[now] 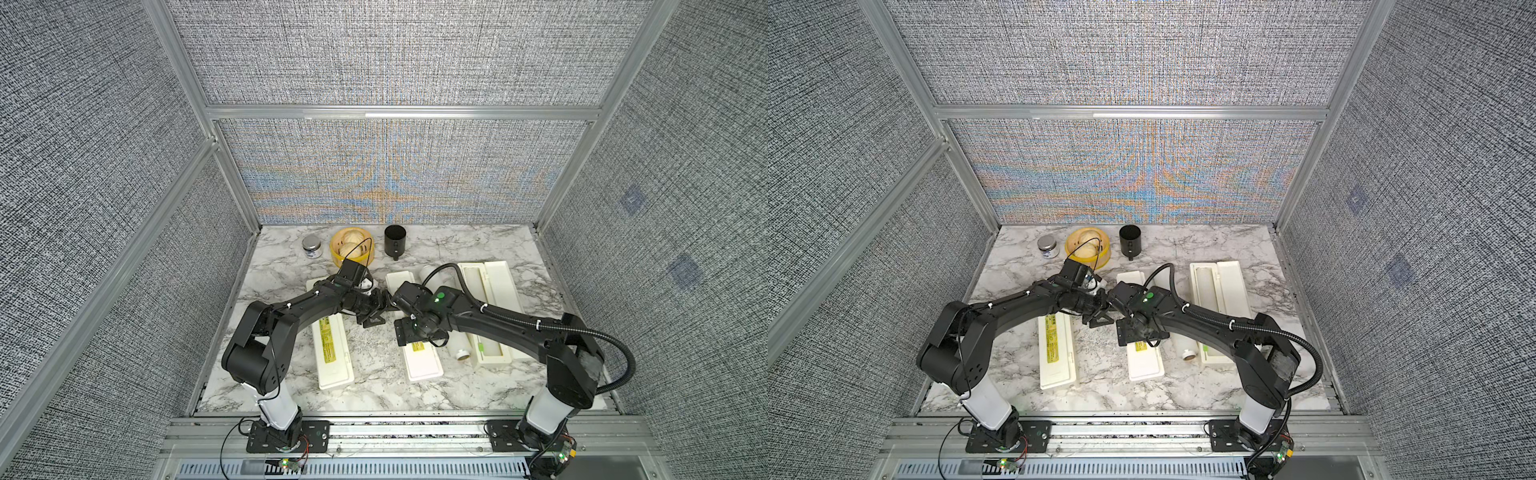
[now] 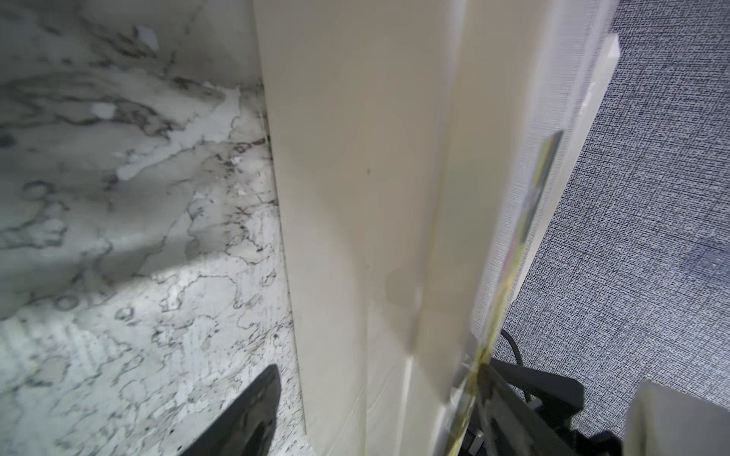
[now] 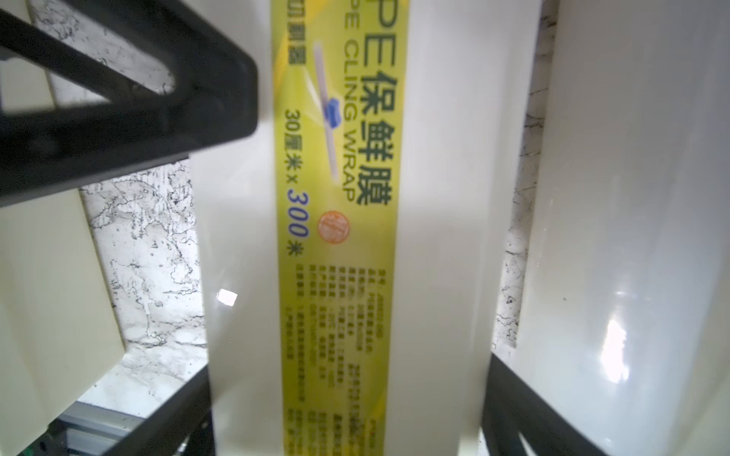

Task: Put plastic wrap rolls into dispensers
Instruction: Close the lid on the plastic wrap cutting box.

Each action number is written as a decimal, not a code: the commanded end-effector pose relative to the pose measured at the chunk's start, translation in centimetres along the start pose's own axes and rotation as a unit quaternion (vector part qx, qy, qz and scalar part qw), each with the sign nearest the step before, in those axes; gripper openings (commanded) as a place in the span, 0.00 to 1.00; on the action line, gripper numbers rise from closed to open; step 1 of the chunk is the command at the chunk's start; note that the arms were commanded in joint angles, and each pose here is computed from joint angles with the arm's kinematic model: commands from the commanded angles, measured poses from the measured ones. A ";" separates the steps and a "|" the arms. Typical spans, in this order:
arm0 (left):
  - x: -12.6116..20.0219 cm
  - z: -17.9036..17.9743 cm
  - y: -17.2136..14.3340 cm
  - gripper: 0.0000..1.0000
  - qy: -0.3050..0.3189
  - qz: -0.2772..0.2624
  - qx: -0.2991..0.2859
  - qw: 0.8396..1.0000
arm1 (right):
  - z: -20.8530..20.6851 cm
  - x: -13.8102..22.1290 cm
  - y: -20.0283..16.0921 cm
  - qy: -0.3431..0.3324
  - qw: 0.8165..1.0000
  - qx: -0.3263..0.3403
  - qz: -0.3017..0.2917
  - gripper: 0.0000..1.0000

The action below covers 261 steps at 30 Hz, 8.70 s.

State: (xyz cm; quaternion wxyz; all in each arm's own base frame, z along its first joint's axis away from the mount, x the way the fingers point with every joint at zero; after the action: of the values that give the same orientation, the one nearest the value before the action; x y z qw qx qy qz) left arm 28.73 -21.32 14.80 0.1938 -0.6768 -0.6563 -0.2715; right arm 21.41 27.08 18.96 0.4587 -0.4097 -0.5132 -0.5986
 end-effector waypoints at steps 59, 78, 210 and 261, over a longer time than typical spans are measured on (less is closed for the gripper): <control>-3.4 1.8 -2.8 0.72 0.009 0.047 0.002 0.999 | 0.9 -2.2 0.3 0.084 0.995 -0.018 0.051 0.99; -3.6 1.6 -3.4 0.72 0.002 0.042 0.018 0.999 | 0.4 -3.0 0.2 0.025 0.997 -0.039 0.057 0.99; -6.4 -1.2 -4.1 0.83 -0.188 0.089 0.042 0.977 | -1.9 -3.4 -2.4 0.309 0.932 -0.112 0.156 0.91; -2.6 -0.4 -8.0 0.81 -0.087 0.126 0.016 0.988 | -6.2 -4.4 7.1 0.184 0.977 -0.103 0.029 0.96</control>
State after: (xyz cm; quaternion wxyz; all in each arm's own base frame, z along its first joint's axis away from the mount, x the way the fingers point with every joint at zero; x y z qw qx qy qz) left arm 23.22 -23.11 12.40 0.1837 -0.7092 -0.6398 -0.2324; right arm 25.50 21.22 15.24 0.6262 -0.3826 -0.2749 -0.6212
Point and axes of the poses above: each gripper's point midway between its finger pads, its own x axis back along the fingers, its own z axis along the line the jaws close on, y = z × x, the point moved 9 cm from there along x, back along the fingers, and after that the axes turned 14 degrees about -x, right-handed, at the moved point
